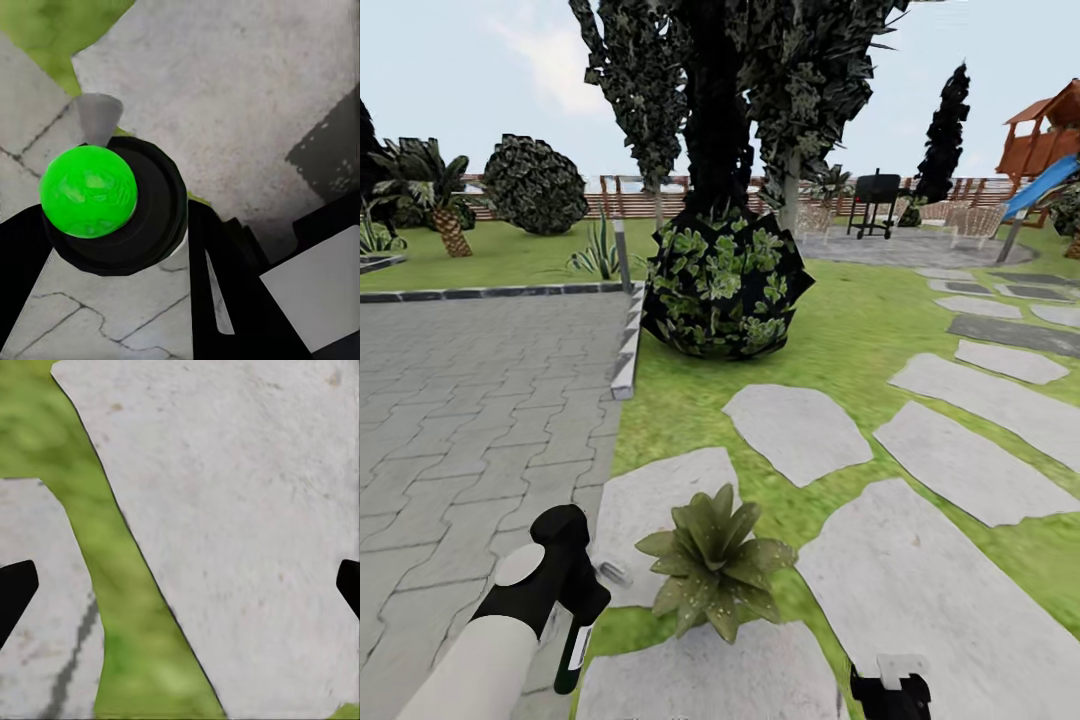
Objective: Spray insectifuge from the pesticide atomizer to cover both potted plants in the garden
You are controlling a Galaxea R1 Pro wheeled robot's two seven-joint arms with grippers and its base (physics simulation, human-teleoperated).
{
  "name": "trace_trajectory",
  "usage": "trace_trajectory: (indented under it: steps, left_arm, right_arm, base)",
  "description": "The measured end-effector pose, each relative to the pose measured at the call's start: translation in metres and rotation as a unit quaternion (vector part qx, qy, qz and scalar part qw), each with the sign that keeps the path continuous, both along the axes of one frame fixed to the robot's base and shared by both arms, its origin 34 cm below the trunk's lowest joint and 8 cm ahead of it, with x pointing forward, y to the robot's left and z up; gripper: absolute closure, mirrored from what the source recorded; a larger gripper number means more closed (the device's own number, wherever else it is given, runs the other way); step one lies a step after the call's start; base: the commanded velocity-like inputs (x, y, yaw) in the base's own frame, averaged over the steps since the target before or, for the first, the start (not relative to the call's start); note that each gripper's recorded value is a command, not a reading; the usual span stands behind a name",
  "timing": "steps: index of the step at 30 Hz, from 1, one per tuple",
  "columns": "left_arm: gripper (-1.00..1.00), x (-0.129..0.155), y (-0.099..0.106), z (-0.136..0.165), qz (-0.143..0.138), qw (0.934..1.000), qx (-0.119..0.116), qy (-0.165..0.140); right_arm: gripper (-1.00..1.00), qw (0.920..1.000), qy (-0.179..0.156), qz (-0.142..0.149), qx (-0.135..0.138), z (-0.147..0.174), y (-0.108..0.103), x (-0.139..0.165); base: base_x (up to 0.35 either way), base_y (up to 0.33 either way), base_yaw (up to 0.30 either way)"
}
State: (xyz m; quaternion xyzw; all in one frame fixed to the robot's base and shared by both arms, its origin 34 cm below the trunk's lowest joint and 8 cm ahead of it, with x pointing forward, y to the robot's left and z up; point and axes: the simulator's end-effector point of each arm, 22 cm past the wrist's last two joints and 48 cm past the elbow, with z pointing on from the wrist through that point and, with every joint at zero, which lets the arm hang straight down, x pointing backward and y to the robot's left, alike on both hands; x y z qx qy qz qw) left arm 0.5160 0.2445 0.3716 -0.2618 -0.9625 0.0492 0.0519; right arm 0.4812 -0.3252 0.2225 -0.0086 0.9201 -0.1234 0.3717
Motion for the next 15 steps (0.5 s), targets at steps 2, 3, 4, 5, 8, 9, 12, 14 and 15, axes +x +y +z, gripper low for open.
trace_trajectory:
  steps: [2,3,4,5,8,9,12,14,15]
  left_arm:
    - [1.0,0.0001,0.0,0.0,0.0,1.0,0.0,0.0]
    - [1.0,0.0001,0.0,-0.0001,0.0,1.0,0.0,0.0]
    - [1.0,0.0001,-0.0001,-0.0001,0.0,1.0,0.0,0.0]
    - [1.0,0.0001,-0.0001,0.0,-0.001,1.0,0.0,0.0]
    - [1.0,0.0001,-0.0001,0.0,-0.001,1.0,0.0,0.0]
    - [1.0,0.0001,-0.0001,0.0001,-0.001,1.0,0.0,0.0]
    - [1.0,0.0001,-0.0005,0.0003,-0.001,1.0,0.0,0.0]
    - [1.0,0.0001,-0.0008,0.0003,-0.001,1.0,0.0,0.0]
    - [1.0,0.0001,-0.0005,0.0003,-0.001,1.0,0.0,0.0]
  right_arm:
    - [-1.0,1.0,0.0,-0.001,0.0,-0.0002,0.0,-0.0003]
    - [-1.0,1.0,0.0,-0.002,0.001,0.0,0.0001,0.0002]
    - [-1.0,1.0,-0.001,-0.003,0.002,0.0002,0.0002,0.0005]
    - [-1.0,1.0,-0.002,-0.004,0.002,0.0004,0.0008,0.0009]
    - [-1.0,1.0,-0.004,-0.003,0.003,0.0014,0.0021,0.0027]
    - [-1.0,1.0,-0.002,0.0,0.003,0.001,0.0042,0.0026]
    - [-1.0,1.0,-0.002,-0.001,0.003,0.0009,0.0041,0.0023]
    - [-1.0,1.0,-0.002,-0.003,0.003,0.001,0.0037,0.0025]
    - [-1.0,1.0,-0.002,-0.003,0.004,0.0011,0.0036,0.0025]
  base:
    - [-0.268,0.115,-0.289]
    - [-0.294,0.171,-0.288]
    - [-0.284,0.209,-0.286]
    - [-0.28,0.22,-0.286]
    - [-0.248,0.23,-0.285]
    - [-0.149,0.233,-0.285]
    - [-0.032,0.23,-0.286]
    - [-0.003,0.229,-0.288]
    - [-0.001,0.252,-0.289]
